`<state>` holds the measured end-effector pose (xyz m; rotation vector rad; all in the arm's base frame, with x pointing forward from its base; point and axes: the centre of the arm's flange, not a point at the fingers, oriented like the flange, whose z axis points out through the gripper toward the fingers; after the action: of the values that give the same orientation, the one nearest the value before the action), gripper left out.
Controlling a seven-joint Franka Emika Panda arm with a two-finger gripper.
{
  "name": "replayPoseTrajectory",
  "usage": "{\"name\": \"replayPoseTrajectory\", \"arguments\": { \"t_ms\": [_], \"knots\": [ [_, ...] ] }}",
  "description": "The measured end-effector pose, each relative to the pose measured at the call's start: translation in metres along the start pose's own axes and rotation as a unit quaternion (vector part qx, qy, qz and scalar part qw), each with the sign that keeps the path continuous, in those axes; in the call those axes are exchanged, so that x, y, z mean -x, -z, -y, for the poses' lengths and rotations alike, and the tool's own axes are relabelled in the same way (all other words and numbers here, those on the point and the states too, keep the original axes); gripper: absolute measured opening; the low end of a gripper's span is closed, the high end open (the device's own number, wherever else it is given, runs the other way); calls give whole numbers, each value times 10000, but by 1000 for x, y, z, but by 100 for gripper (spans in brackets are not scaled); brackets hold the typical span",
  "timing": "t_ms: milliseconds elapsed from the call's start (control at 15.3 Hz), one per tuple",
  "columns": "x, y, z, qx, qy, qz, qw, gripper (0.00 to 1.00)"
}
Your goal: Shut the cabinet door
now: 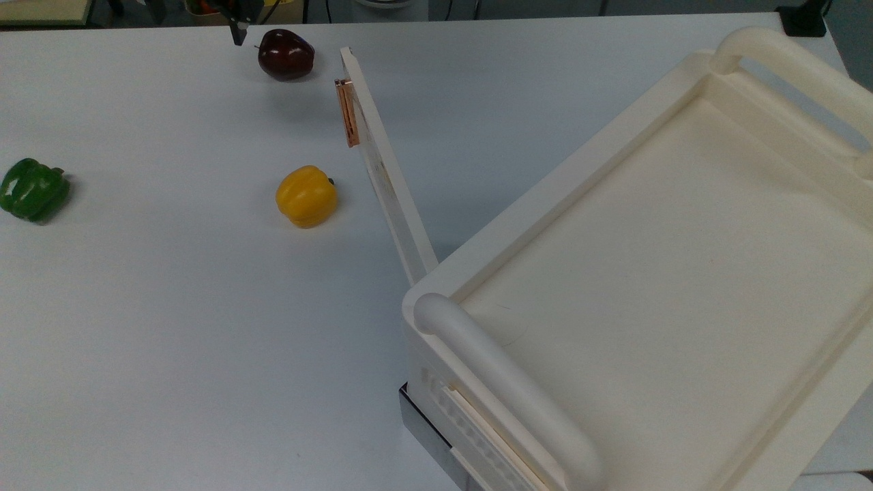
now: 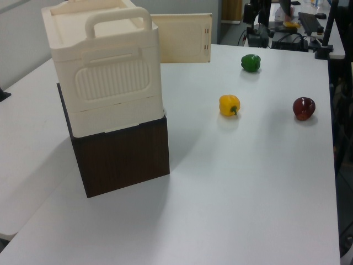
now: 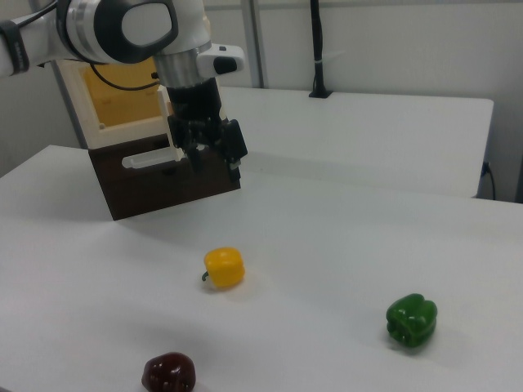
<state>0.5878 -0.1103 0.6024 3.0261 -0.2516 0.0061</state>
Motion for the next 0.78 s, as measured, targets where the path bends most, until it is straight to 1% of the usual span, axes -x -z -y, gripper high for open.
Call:
{"name": "replayPoseTrajectory", "arguments": {
  "t_ms": [392, 458, 654, 785],
  "knots": [
    [6, 3, -3, -43, -23, 104, 9999, 100],
    [7, 4, -2, -112, -27, 98, 9999, 100],
    [8, 6, 0, -460, -63, 98, 9989, 100],
    [10, 8, -5, -610, -65, 95, 9981, 100]
  ]
}}
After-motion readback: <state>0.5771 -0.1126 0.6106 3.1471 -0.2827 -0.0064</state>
